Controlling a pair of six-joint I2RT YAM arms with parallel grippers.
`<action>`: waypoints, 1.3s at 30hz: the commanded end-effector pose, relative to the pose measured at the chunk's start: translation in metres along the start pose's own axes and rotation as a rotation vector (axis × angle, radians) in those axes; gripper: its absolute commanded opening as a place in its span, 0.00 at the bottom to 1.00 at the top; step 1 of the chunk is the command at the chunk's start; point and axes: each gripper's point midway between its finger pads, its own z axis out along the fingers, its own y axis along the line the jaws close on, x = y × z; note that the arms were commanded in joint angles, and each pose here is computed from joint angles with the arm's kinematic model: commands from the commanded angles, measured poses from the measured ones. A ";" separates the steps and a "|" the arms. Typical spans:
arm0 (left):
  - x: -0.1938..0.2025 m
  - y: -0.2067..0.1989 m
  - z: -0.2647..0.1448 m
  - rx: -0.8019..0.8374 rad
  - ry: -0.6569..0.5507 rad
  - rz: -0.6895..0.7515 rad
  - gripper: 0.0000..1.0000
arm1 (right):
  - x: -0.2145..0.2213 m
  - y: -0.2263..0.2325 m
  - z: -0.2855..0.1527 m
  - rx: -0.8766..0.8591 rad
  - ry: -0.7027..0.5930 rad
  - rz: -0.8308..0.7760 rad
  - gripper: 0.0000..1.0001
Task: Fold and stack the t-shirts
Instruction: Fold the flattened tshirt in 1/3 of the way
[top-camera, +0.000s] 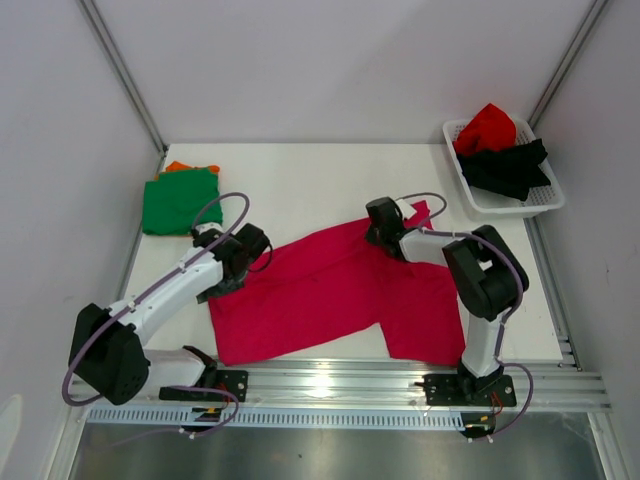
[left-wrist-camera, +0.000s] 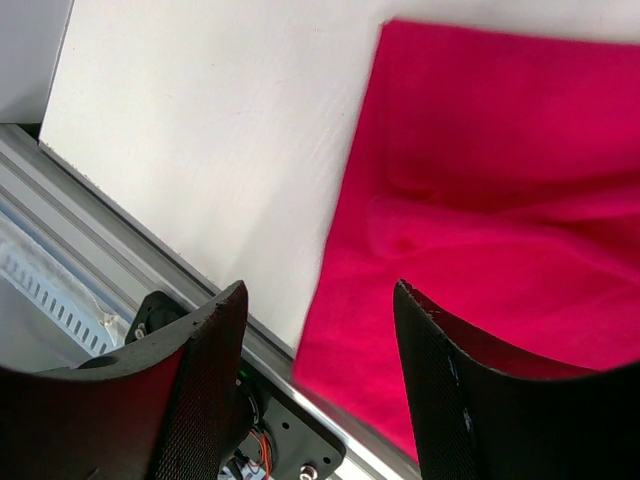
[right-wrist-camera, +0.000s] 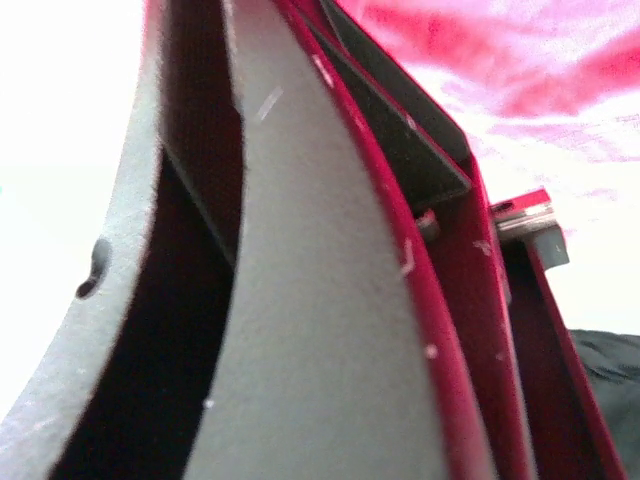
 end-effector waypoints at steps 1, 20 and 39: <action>-0.014 0.004 -0.012 0.027 -0.051 -0.040 0.63 | -0.027 -0.031 0.011 0.101 -0.010 0.062 0.20; -0.012 0.002 -0.013 0.049 -0.044 -0.050 0.63 | -0.062 -0.064 0.006 0.078 -0.054 0.137 0.20; -0.015 0.010 -0.017 0.046 -0.060 -0.056 0.63 | -0.067 -0.122 -0.002 0.328 -0.053 0.136 0.19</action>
